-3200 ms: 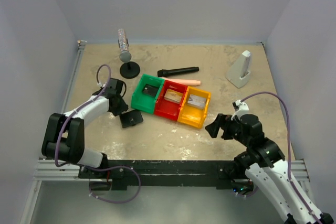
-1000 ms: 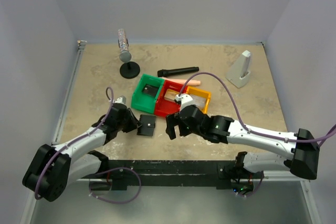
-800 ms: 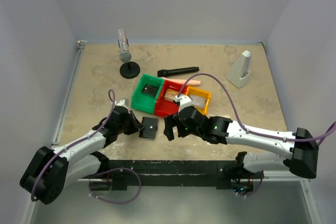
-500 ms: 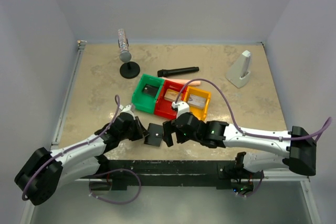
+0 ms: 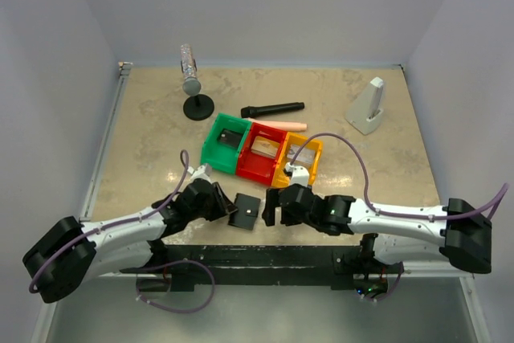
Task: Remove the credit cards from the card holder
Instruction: Move the card holder to the center of the board.
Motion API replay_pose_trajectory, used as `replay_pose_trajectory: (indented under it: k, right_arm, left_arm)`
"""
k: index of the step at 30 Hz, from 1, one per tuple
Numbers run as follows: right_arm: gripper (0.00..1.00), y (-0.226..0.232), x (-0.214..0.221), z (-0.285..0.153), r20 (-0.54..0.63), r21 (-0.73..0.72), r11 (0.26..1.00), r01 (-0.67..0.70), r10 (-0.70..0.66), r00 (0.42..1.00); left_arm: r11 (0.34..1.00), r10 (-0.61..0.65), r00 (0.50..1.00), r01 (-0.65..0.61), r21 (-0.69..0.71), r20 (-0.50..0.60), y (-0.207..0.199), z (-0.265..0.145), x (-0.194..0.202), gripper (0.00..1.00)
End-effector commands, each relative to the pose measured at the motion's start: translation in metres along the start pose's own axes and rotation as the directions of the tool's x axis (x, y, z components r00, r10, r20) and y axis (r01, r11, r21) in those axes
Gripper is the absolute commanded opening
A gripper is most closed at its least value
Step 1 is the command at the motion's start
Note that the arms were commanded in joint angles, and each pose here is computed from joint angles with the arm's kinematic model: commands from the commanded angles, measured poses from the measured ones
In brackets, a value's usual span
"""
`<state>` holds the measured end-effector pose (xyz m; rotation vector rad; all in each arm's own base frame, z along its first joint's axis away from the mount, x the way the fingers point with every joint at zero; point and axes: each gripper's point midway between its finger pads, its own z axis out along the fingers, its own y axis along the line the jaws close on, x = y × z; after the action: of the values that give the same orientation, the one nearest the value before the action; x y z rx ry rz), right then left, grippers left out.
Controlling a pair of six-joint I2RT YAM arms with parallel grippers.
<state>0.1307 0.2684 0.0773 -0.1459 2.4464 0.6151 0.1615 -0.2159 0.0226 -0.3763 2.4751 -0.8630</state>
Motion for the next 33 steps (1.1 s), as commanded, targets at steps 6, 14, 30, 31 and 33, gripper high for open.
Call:
replay_pose_trajectory:
  k: [6,14,30,31,33]
  right_arm:
    - [0.95,0.039,0.009,0.007,-0.036,-0.186,0.980,-0.064,0.058,0.998]
    - [0.79,0.037,0.017,0.012,-0.060,-0.179,0.980,-0.087,0.077,0.995]
    - [0.61,0.047,0.031,0.035,-0.169,-0.198,0.973,-0.123,0.090,0.982]
    - [0.61,0.047,0.032,0.037,-0.174,-0.202,0.971,-0.130,0.095,0.980]
    - [0.61,0.050,0.031,0.040,-0.182,-0.216,0.964,-0.156,0.117,0.976]
  left_arm:
    - [0.998,-0.055,0.998,0.054,0.038,0.018,-0.020,0.010,-0.005,0.33]
    - [0.999,-0.021,0.997,0.023,-0.023,0.080,-0.008,-0.011,-0.016,0.35]
    - [0.986,0.059,0.997,-0.051,-0.156,0.048,0.019,-0.003,-0.011,0.29]
    - [0.988,0.058,0.998,-0.051,-0.148,0.040,0.019,-0.001,-0.009,0.29]
    - [0.991,0.058,0.998,-0.055,-0.124,0.014,0.015,0.001,-0.004,0.27]
